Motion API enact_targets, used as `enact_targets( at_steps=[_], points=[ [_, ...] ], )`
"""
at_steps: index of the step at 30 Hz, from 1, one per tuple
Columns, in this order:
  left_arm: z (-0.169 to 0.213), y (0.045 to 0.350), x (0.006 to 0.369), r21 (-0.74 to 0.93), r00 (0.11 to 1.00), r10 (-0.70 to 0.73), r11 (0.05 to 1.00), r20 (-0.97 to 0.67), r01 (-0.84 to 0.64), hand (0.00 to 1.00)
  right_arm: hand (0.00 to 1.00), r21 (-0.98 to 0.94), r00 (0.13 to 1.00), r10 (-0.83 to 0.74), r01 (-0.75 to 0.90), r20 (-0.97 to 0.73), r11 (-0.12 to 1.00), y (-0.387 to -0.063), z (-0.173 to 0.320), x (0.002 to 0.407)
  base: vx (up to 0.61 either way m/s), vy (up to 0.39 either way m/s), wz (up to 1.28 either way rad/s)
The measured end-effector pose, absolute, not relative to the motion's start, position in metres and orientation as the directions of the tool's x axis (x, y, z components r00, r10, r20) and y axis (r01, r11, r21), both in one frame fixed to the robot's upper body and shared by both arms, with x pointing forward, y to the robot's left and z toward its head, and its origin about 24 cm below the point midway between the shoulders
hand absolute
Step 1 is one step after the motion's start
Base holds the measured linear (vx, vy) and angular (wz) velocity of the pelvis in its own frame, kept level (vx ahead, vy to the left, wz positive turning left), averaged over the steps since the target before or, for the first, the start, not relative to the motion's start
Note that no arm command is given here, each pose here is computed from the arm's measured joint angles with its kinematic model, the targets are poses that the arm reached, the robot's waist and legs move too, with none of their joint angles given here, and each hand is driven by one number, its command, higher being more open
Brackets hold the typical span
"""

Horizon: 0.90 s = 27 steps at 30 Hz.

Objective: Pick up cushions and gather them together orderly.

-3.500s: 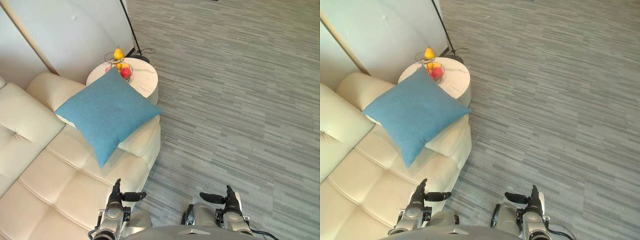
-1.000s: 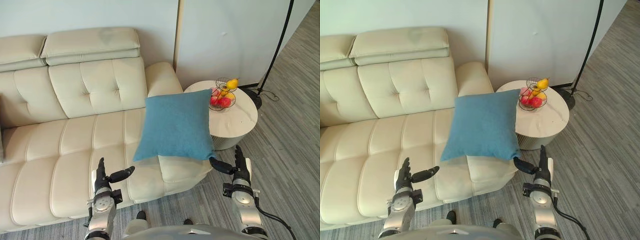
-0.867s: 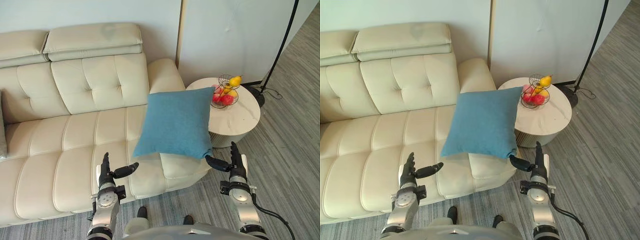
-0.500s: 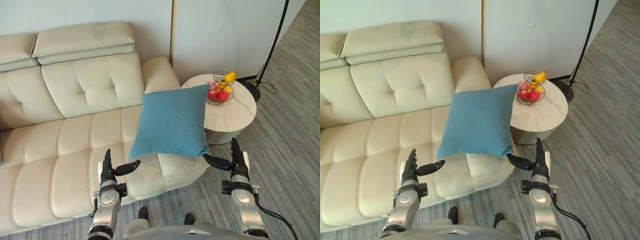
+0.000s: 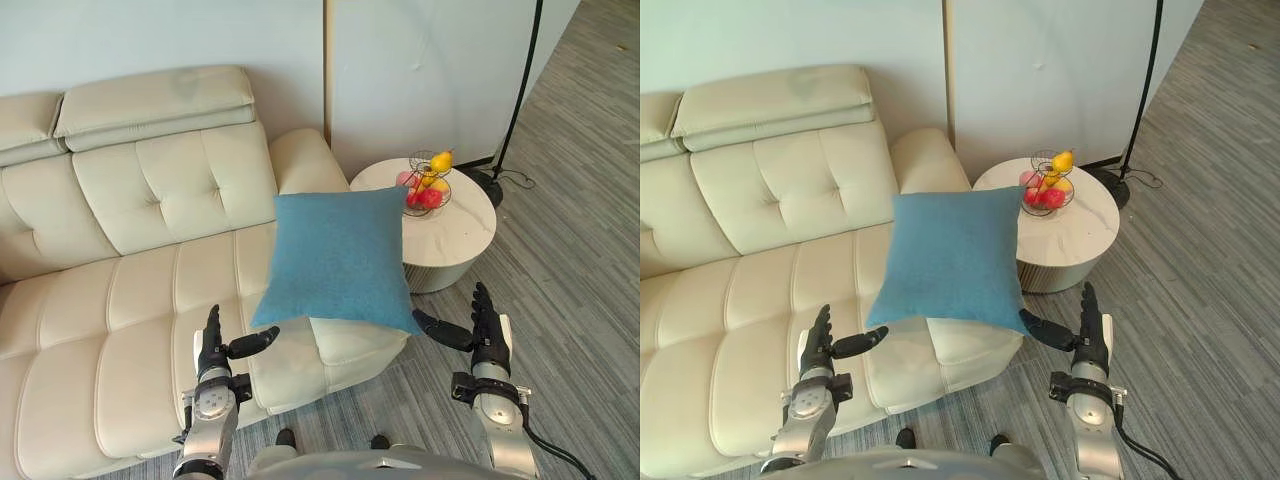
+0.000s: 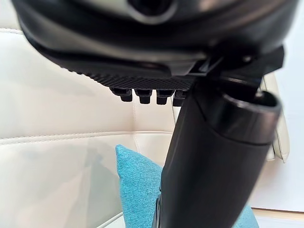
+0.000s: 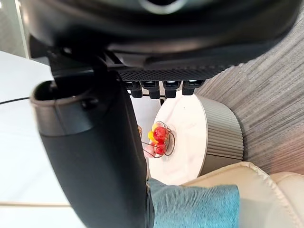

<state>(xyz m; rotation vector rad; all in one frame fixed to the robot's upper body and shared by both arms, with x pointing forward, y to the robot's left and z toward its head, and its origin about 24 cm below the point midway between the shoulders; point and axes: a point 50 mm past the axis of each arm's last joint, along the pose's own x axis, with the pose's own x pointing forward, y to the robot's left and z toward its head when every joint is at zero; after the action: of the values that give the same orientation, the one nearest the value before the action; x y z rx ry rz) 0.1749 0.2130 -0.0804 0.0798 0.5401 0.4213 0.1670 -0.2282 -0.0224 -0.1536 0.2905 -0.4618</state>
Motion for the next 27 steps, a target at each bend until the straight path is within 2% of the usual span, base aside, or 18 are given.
enact_targets(
  at_steps=[8, 16, 21, 27],
  points=[
    [-0.079, 0.209, 0.169, 0.14, 0.761, 0.43, 0.898, -0.485, -0.418, 1.0, 1.0, -0.154, 0.83, -0.526, 0.504, -0.189, 0.85, -0.241, -0.009, 0.16, 0.02, 0.015, -0.09],
    [-0.076, 0.201, 0.179, 0.141, 0.796, 0.383, 0.922, -0.469, -0.36, 1.0, 1.0, -0.048, 0.87, -0.433, 0.435, -0.236, 0.899, -0.224, -0.019, 0.176, -0.01, 0.006, 0.05],
    [-0.063, 0.183, 0.212, 0.132, 0.862, 0.293, 0.956, -0.413, -0.262, 1.0, 1.0, -0.022, 0.93, -0.289, 0.291, -0.229, 0.956, -0.193, -0.019, 0.211, -0.02, -0.001, 0.16],
    [-0.02, 0.149, 0.275, 0.109, 0.953, 0.172, 0.983, -0.249, -0.149, 1.0, 1.0, 0.042, 0.974, -0.186, 0.193, -0.126, 0.98, -0.161, 0.009, 0.265, -0.09, 0.006, 0.1]
  ],
)
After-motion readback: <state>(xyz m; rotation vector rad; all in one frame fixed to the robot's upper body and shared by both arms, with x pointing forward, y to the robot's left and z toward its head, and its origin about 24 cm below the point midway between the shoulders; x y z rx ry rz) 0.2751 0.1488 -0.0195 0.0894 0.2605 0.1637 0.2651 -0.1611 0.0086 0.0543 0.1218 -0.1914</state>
